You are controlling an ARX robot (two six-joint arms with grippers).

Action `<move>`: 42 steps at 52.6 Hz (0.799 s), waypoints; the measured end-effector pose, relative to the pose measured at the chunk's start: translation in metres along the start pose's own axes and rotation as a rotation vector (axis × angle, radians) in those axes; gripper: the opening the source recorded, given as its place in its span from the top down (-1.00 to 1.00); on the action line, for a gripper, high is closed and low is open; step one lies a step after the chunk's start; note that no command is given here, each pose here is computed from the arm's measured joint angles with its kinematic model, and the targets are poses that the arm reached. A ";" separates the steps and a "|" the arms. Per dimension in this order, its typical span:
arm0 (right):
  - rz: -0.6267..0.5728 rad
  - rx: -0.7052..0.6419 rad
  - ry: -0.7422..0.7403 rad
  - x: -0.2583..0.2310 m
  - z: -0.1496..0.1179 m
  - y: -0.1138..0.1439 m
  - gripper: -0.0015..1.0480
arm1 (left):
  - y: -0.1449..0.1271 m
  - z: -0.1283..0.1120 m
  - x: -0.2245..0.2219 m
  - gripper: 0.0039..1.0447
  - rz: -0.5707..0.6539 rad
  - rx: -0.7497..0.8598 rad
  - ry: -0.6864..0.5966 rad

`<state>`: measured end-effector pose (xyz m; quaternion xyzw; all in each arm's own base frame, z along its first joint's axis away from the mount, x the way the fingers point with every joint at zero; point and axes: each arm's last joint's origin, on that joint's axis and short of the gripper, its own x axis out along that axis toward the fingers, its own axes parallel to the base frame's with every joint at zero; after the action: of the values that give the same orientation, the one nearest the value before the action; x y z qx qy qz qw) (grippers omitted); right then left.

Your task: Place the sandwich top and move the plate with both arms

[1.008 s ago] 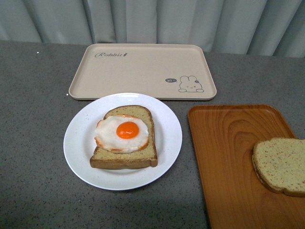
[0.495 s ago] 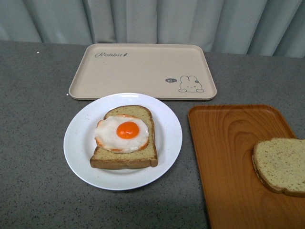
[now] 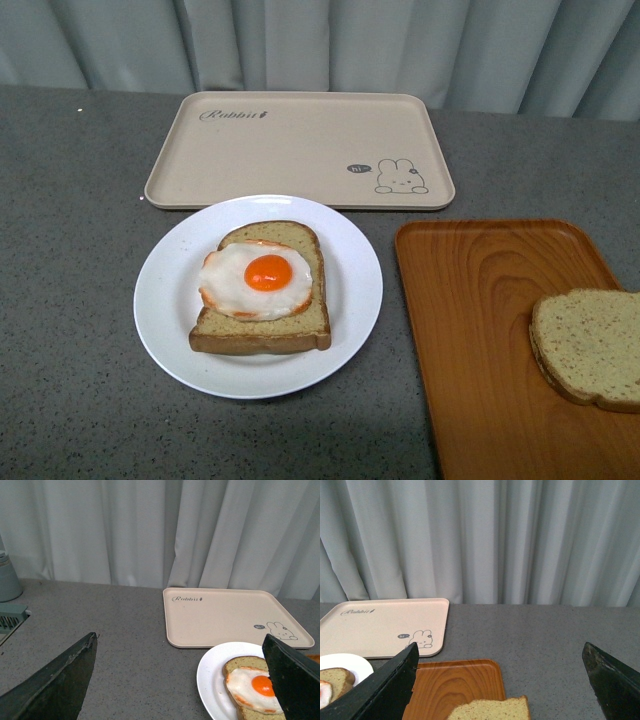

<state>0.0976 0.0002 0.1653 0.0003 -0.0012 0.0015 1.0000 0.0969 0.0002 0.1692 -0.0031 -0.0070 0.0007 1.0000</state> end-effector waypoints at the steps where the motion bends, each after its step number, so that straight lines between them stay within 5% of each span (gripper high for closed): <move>1: 0.000 0.000 0.000 0.000 0.000 0.000 -0.83 | 0.000 0.000 0.000 -0.89 0.000 0.000 0.000; 42: 0.000 0.000 0.000 0.000 0.000 0.000 -0.83 | 0.000 0.000 0.000 -0.88 0.000 0.000 0.000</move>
<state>0.0976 0.0002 0.1653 0.0001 -0.0012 0.0017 1.0000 0.0969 0.0002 0.1692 -0.0031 -0.0070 0.0007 1.0000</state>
